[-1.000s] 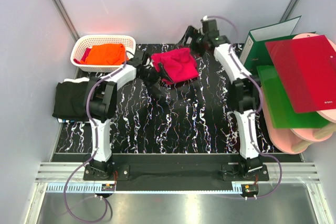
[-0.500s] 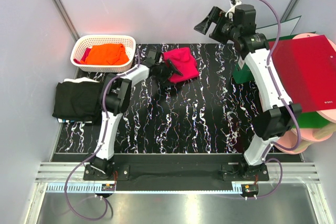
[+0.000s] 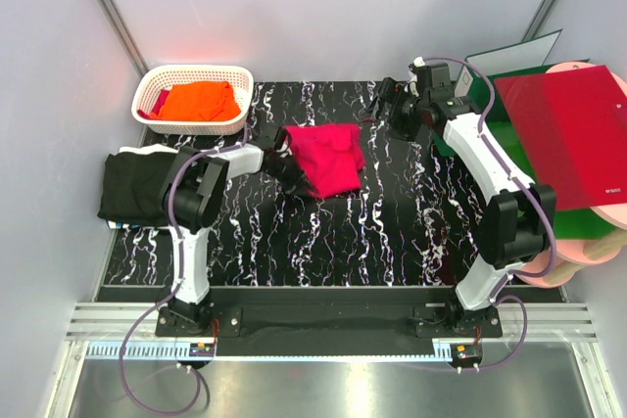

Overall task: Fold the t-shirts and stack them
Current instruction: Smooth out wrinkles on the folded tshirt

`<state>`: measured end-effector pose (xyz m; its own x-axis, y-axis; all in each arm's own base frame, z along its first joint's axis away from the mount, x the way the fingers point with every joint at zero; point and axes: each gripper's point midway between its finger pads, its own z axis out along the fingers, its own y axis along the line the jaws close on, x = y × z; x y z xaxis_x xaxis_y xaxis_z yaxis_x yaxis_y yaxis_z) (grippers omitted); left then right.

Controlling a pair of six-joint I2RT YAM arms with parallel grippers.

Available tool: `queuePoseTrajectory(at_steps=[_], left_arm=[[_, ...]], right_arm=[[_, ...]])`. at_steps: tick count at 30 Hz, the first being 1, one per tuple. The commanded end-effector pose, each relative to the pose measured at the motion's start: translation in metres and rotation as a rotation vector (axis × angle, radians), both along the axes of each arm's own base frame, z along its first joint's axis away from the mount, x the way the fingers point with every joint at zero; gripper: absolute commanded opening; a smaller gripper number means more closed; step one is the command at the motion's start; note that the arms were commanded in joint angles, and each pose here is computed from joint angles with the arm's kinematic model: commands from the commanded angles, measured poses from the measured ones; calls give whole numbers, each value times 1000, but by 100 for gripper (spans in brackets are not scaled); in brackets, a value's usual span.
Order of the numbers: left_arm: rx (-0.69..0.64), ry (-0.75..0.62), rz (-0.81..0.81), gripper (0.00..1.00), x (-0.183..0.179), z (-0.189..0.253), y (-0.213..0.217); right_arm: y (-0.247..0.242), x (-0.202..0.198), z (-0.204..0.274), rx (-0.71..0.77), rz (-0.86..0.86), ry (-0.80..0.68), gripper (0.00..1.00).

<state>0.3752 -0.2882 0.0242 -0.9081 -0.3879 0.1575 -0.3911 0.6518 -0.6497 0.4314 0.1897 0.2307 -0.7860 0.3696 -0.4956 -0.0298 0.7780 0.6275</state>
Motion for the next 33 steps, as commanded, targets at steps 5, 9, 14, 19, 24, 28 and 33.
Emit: queuePoseTrajectory(at_steps=[5,9,14,19,24,28,33], left_arm=[[-45,199,-211,38,-138,21,34],[50,149,-329,99,-173,37,54],[107,-78,-321,99,-154,88,64],[227,-226,-225,99,-114,108,76],[269,-194,-170,99,-74,84,82],[289,-229,-140,97,-40,76,78],[284,-236,-129,95,-12,71,71]], right_arm=[[2,-23,-18,-1,56,53,100],[2,-28,-41,-16,60,129,100],[8,-37,-75,2,103,236,100],[21,-50,-118,69,154,373,89],[31,-47,-140,113,182,438,78],[40,-37,-138,143,190,435,75],[48,-21,-116,180,187,395,75]])
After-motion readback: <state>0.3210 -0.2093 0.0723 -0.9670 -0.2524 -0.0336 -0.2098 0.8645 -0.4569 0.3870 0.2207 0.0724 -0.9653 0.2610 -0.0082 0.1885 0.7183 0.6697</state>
